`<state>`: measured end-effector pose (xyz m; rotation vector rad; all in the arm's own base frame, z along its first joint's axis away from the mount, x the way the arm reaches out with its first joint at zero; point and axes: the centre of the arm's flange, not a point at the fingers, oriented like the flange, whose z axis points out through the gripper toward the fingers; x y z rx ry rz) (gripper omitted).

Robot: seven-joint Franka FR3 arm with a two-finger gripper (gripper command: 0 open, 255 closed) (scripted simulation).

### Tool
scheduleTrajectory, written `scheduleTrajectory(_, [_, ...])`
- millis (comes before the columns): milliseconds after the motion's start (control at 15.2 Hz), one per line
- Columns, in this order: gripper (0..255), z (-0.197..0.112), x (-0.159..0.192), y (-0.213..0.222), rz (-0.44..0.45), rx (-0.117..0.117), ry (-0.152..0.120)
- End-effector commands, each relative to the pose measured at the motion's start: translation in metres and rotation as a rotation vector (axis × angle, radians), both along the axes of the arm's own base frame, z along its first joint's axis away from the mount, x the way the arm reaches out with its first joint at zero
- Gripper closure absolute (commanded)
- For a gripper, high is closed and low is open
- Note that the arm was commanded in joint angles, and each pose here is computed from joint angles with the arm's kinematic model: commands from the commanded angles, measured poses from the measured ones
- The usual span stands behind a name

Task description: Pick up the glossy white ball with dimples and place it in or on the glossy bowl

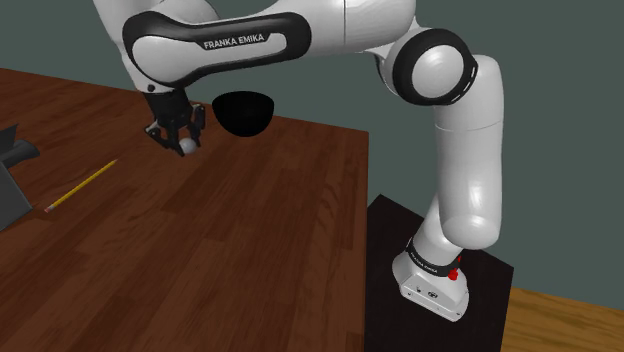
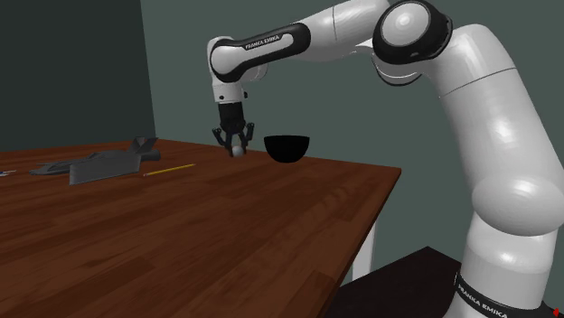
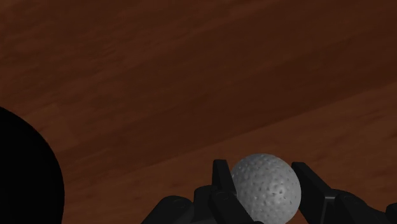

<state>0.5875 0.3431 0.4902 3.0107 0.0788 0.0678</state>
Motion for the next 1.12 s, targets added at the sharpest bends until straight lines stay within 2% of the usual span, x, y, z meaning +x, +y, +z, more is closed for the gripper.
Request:
scheduleTrajectory(0, [255, 0.011, 0.000, 0.000, 0.000, 0.000, 0.000])
scheduleTrajectory(1056, [255, 0.095, 0.000, 0.000, 0.000, 0.000, 0.000])
